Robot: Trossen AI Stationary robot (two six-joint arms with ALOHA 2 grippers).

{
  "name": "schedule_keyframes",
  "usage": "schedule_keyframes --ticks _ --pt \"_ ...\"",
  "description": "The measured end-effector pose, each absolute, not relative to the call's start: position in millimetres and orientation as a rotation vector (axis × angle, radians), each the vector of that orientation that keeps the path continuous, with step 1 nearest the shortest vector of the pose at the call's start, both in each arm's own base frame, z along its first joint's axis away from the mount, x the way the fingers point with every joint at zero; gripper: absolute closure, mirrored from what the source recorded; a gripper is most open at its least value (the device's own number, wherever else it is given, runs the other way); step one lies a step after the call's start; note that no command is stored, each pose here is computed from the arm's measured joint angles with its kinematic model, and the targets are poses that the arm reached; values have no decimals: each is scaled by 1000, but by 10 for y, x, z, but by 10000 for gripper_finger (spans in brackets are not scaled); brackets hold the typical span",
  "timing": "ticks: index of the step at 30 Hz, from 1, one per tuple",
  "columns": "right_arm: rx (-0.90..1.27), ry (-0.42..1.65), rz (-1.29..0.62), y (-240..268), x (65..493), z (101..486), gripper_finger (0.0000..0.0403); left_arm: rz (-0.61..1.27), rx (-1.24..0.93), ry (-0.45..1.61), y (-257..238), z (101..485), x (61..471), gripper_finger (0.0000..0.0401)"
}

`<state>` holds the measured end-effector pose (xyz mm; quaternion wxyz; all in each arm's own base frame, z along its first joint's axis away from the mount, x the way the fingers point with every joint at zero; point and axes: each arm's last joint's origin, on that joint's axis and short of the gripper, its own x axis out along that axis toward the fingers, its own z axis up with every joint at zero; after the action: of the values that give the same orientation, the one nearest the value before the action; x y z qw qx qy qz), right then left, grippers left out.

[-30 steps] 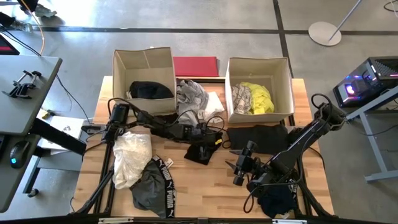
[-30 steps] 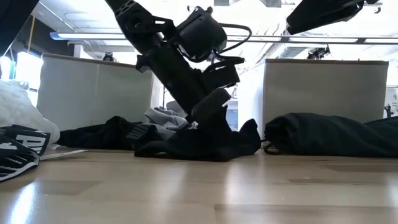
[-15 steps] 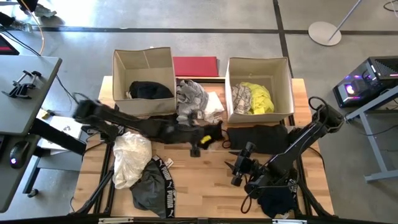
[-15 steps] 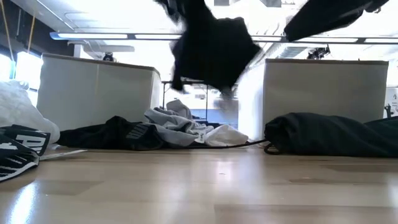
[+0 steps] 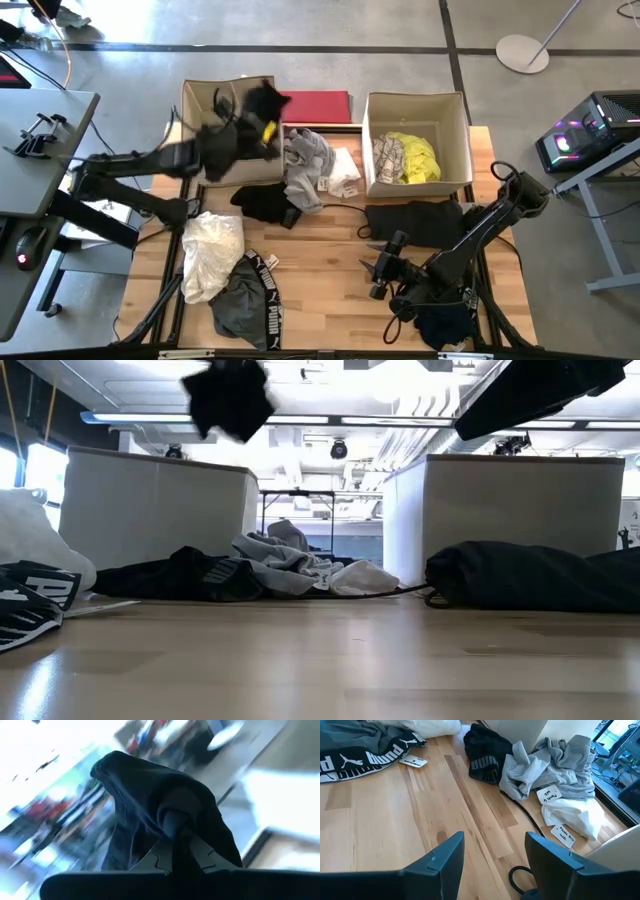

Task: Sort clothes
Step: Put the black shirt into the left laundry organizer

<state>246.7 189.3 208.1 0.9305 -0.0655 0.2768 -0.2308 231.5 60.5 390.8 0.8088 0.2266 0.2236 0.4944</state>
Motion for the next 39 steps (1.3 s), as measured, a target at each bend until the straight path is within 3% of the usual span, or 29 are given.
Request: schedule_keyframes --ticks 4,10,23,27,31,39 --pt "-127 565 -474 1893 2467 2081 206 1146 327 637 1137 3723 2056 400" --pt "-127 566 -474 1893 2467 2081 206 1110 50 886 1717 3146 1790 400" --pt "-120 574 -466 1897 2466 2078 206 986 -278 1273 2191 2101 1670 396" --pt "-118 574 -466 1897 2466 2078 206 1001 -290 1331 2269 1923 1709 359" --pt "-117 574 -465 1898 2467 2078 206 996 -299 1348 2286 1885 1724 295" --pt "-116 575 -463 1899 2467 2078 206 1018 -340 1276 2259 2345 1717 183"
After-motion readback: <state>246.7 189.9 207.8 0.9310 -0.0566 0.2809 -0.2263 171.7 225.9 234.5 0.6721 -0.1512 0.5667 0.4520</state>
